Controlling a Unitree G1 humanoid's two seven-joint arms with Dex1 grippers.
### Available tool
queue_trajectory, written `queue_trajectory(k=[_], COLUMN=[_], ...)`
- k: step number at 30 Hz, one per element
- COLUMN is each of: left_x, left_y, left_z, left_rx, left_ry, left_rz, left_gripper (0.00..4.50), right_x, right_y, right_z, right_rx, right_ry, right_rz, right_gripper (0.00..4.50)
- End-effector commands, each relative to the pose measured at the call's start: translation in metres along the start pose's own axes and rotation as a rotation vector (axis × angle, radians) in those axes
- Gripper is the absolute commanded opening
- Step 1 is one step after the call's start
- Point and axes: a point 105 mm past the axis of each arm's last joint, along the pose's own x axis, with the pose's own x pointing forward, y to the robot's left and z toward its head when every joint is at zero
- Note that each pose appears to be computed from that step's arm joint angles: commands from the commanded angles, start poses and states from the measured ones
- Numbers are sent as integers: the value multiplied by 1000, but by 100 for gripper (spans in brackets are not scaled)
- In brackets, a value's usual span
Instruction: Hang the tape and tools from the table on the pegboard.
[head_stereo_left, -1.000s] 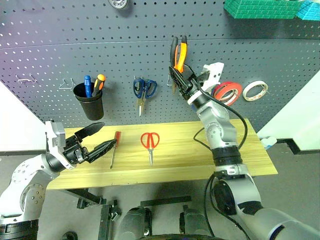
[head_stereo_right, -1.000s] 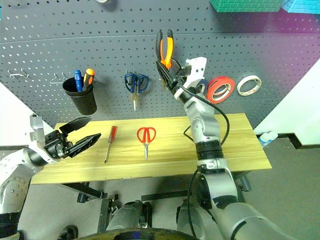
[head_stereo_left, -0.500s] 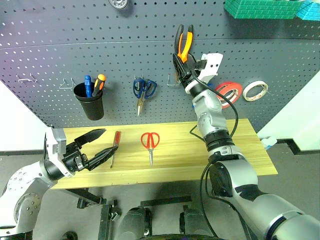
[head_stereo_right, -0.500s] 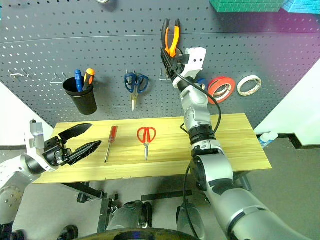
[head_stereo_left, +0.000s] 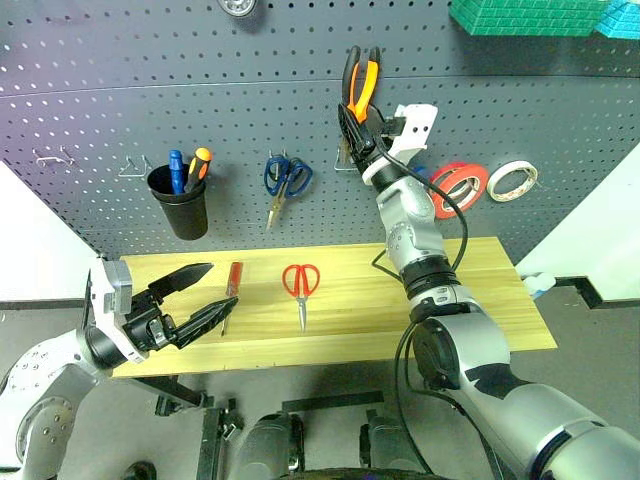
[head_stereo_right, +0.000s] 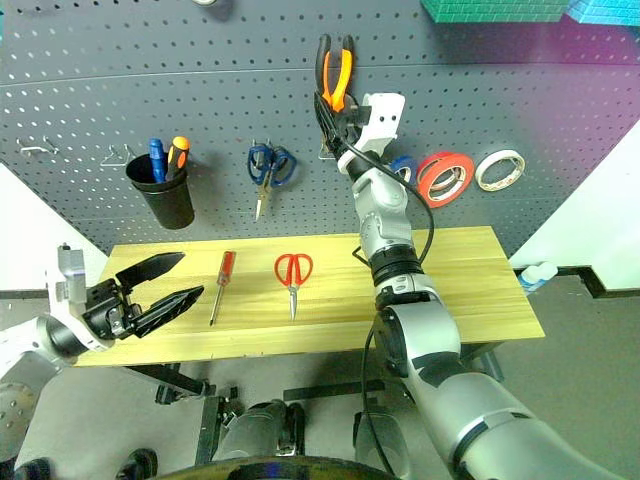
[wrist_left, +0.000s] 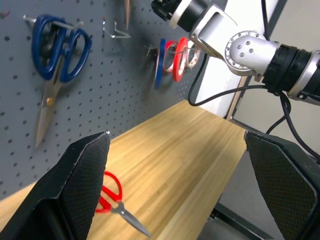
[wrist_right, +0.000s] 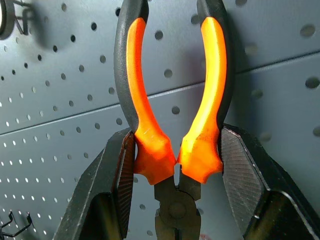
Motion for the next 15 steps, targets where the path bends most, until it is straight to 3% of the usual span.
queue_trajectory(k=[1,15], left_x=[-3,-2], left_y=[-7,-16], left_z=[11,12], left_rx=[34,7], left_ry=[-11,7], left_rz=[-12,-22], left_gripper=[450,450], right_x=[11,14], right_y=[6,-1], right_z=[28,49], right_rx=[-41,-64], right_ry=[-88,-144], right_rz=[25,-11], right_gripper=[213,213])
